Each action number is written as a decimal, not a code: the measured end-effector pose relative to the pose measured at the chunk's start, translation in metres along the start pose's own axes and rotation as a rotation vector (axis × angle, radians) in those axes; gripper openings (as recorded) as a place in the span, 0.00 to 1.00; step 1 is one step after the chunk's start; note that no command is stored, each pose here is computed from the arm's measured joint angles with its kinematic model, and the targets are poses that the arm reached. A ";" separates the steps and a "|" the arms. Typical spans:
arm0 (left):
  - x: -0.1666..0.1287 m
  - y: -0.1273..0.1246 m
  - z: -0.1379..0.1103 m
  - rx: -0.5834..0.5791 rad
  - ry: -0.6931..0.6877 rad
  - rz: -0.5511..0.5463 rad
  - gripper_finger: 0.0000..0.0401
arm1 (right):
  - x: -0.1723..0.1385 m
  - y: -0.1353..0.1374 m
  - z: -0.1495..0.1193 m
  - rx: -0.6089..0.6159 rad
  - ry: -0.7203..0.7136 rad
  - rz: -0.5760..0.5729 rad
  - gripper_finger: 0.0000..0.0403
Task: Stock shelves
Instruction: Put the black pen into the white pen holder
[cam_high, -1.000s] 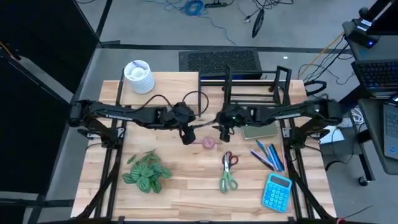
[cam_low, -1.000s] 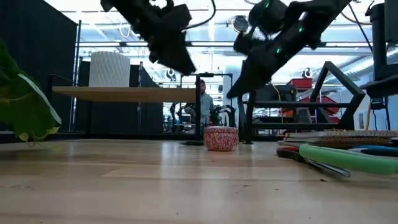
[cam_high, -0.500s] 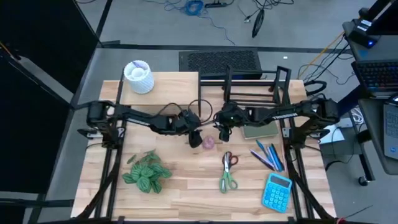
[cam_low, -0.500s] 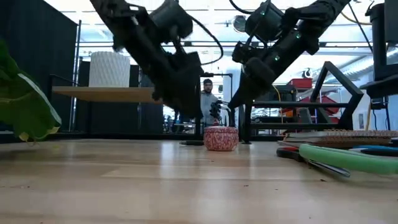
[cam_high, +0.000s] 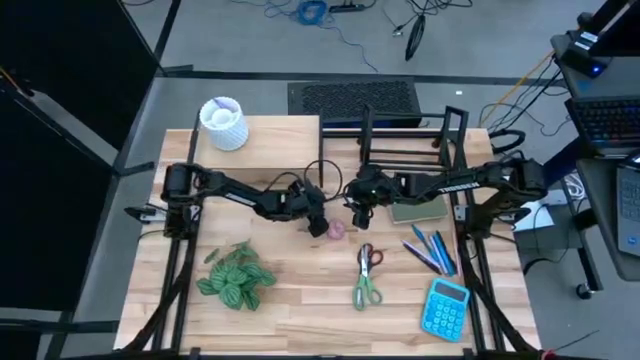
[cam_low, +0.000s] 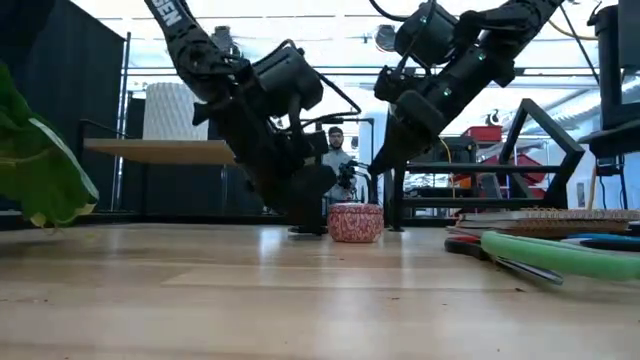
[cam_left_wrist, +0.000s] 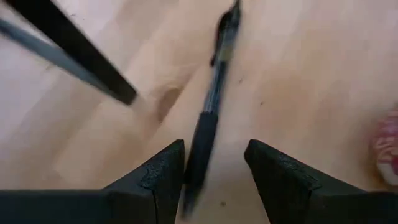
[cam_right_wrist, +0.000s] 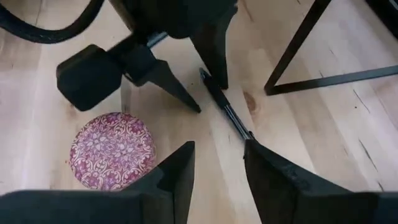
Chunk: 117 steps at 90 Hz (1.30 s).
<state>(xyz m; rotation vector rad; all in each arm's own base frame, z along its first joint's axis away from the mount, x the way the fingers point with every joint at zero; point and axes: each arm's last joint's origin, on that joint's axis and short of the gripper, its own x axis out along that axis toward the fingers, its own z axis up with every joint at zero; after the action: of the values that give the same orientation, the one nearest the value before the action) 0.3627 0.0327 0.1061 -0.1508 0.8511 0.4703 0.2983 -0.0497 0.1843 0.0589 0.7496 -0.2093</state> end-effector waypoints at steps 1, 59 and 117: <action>0.001 0.000 0.000 0.000 0.001 -0.004 0.43 | 0.000 0.000 0.000 0.000 0.000 0.000 0.30; 0.007 -0.003 -0.006 0.008 0.044 -0.060 0.04 | 0.000 0.002 -0.003 0.015 0.031 0.006 0.30; -0.074 -0.028 0.005 0.112 0.021 -0.101 0.02 | -0.028 0.030 -0.004 -0.031 0.063 0.081 0.30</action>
<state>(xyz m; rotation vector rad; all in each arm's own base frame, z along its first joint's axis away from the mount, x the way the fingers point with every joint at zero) 0.3375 -0.0154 0.1635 -0.0954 0.8837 0.3259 0.2819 -0.0152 0.2005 0.0667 0.8113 -0.1195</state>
